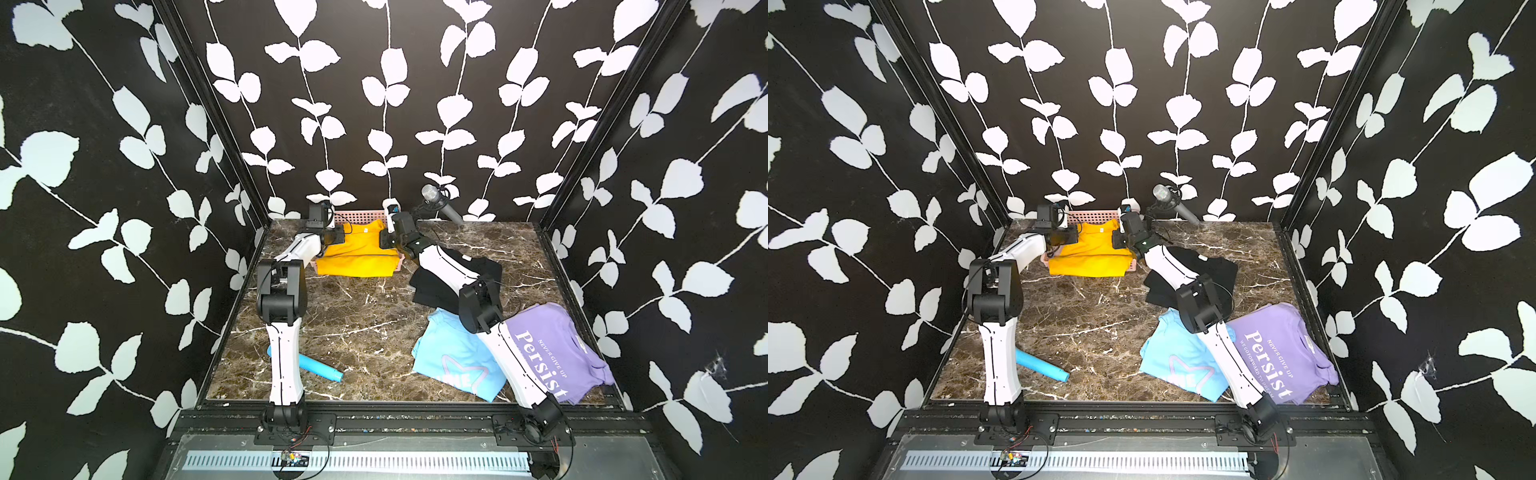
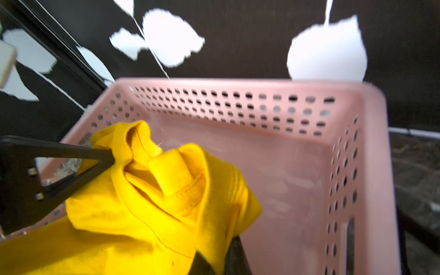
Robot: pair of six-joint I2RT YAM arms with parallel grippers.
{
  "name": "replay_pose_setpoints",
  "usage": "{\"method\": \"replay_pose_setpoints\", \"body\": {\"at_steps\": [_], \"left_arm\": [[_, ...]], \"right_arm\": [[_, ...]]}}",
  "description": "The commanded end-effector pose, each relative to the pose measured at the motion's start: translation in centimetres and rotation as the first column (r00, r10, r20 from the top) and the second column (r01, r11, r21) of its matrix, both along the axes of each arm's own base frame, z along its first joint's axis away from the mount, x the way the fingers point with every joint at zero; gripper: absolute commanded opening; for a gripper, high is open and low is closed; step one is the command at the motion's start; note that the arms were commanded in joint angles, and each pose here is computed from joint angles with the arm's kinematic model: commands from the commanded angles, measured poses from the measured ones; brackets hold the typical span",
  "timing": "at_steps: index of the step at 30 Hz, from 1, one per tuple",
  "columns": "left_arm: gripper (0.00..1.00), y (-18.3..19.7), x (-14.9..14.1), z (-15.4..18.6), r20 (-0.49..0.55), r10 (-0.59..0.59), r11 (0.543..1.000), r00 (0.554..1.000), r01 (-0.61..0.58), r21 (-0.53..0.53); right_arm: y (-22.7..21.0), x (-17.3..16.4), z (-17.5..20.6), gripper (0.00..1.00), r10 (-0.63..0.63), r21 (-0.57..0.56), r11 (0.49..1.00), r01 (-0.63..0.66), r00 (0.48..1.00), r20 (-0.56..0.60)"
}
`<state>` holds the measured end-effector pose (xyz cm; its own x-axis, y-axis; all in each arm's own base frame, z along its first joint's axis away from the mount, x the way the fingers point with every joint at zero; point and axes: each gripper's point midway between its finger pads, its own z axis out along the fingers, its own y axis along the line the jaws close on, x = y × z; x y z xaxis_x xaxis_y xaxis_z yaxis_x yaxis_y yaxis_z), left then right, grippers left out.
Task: Put the folded t-shirts into the basket
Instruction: Move the bin to the center of the board, then place the T-shirt in the bin.
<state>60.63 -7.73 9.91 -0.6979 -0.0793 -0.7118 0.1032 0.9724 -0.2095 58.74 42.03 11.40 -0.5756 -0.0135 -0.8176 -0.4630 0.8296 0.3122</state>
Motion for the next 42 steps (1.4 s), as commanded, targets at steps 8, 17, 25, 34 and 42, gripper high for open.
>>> {"method": "replay_pose_setpoints", "body": {"at_steps": [8, 17, 25, 34, 42], "left_arm": [[0.00, 0.5, -6.0, 5.3, 0.008, 0.027, 0.998, 1.000, -0.026, -0.062], [0.00, 0.5, -11.3, 3.3, -0.043, 0.042, 0.994, 0.998, -0.047, -0.101], [0.00, 0.5, -13.3, 6.1, 0.002, 0.045, 0.993, 0.999, -0.044, -0.109], [0.00, 1.0, -14.5, 12.5, 0.122, 0.055, 0.994, 0.991, -0.043, -0.100], [0.00, 1.3, -16.4, 17.3, 0.208, 0.057, 0.995, 0.977, -0.037, -0.096]], "right_arm": [[-0.4, -4.5, 5.8, 0.00, -0.001, 0.007, 1.000, 0.001, 1.000, 0.000], [-1.8, -9.1, 4.2, 0.00, -0.003, -0.010, 1.000, 0.003, 0.998, -0.058], [-2.7, -11.8, 5.6, 0.00, -0.003, 0.000, 1.000, 0.003, 0.999, -0.048], [-3.0, -12.4, 11.9, 0.00, 0.021, 0.049, 0.999, -0.024, 0.998, 0.055], [-3.2, -14.3, 16.6, 0.00, 0.076, 0.103, 0.991, -0.086, 0.992, 0.098]]}}
